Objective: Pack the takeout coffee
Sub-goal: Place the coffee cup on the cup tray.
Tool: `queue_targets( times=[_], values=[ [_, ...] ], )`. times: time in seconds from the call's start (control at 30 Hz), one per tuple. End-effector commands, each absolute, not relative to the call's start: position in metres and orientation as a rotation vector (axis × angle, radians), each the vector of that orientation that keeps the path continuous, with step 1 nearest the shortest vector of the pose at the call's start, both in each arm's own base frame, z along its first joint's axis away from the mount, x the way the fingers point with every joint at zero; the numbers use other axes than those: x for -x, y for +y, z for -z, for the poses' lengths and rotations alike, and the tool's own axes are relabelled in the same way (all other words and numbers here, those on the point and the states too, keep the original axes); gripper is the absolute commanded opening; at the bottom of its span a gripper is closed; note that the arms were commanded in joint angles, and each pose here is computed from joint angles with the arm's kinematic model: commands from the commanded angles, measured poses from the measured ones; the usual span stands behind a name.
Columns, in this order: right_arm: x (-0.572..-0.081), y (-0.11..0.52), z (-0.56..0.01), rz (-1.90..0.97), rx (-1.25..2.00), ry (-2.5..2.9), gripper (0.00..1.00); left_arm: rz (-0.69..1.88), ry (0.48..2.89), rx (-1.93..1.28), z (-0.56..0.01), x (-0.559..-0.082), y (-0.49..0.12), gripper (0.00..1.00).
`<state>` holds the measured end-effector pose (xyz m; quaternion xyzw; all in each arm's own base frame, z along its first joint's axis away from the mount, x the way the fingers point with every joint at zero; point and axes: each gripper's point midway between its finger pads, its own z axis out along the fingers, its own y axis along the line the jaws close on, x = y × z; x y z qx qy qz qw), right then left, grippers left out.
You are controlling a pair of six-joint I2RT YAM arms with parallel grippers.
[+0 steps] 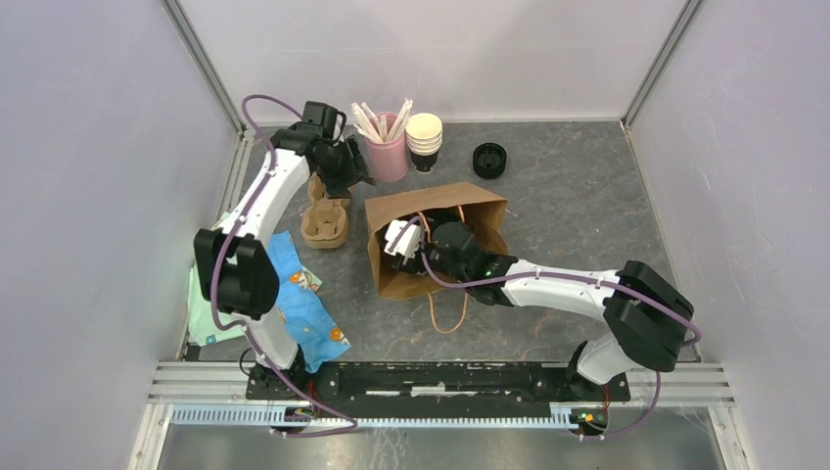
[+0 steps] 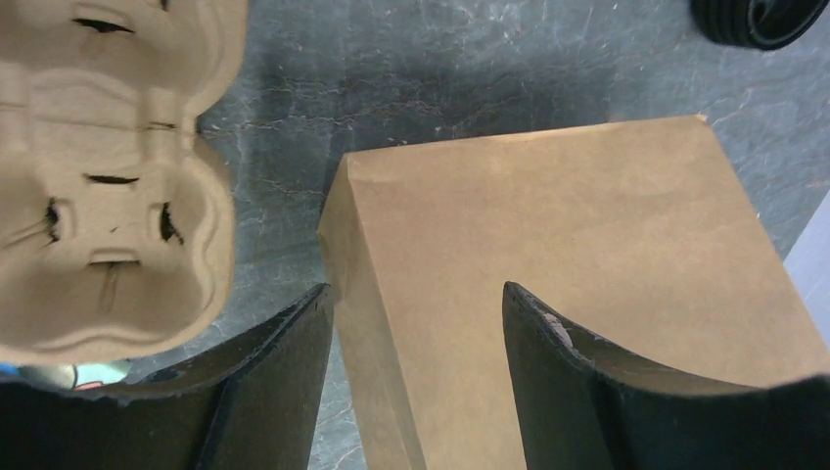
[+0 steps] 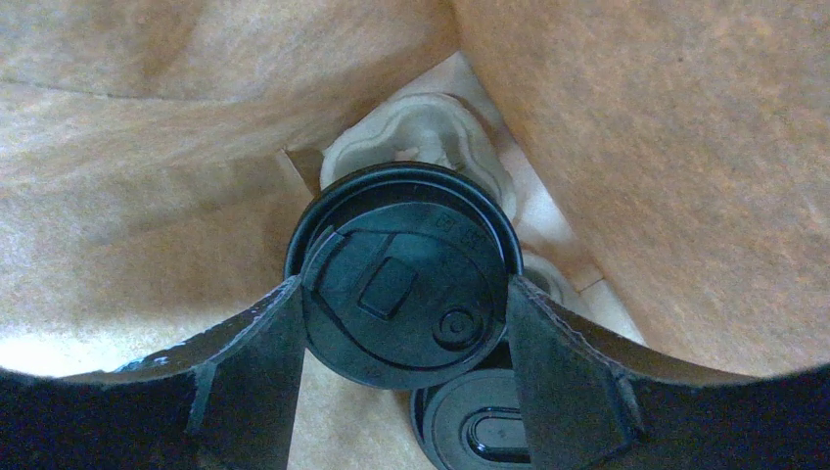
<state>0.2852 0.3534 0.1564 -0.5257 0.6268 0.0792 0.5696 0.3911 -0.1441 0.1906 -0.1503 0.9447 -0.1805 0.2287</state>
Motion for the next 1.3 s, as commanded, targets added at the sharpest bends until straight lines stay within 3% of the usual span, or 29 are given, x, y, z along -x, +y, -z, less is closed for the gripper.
queue_targets(
  times=[0.0, 0.43, 1.27],
  values=[
    [-0.295, 0.366, -0.183, -0.213, 1.182, 1.432, 0.00, 0.624, 2.582, 0.244, -0.191, -0.402, -0.163, 0.70],
    [-0.301, 0.372, -0.189, -0.210, 1.171, 1.435, 0.00, 0.662, 2.736, 0.165, -0.126, -0.377, -0.180, 0.59],
    [-0.315, 0.355, -0.172, -0.047, 1.172, 1.415, 0.00, 0.793, 2.782, 0.101, -0.117, -0.334, -0.202, 0.57]
  ],
)
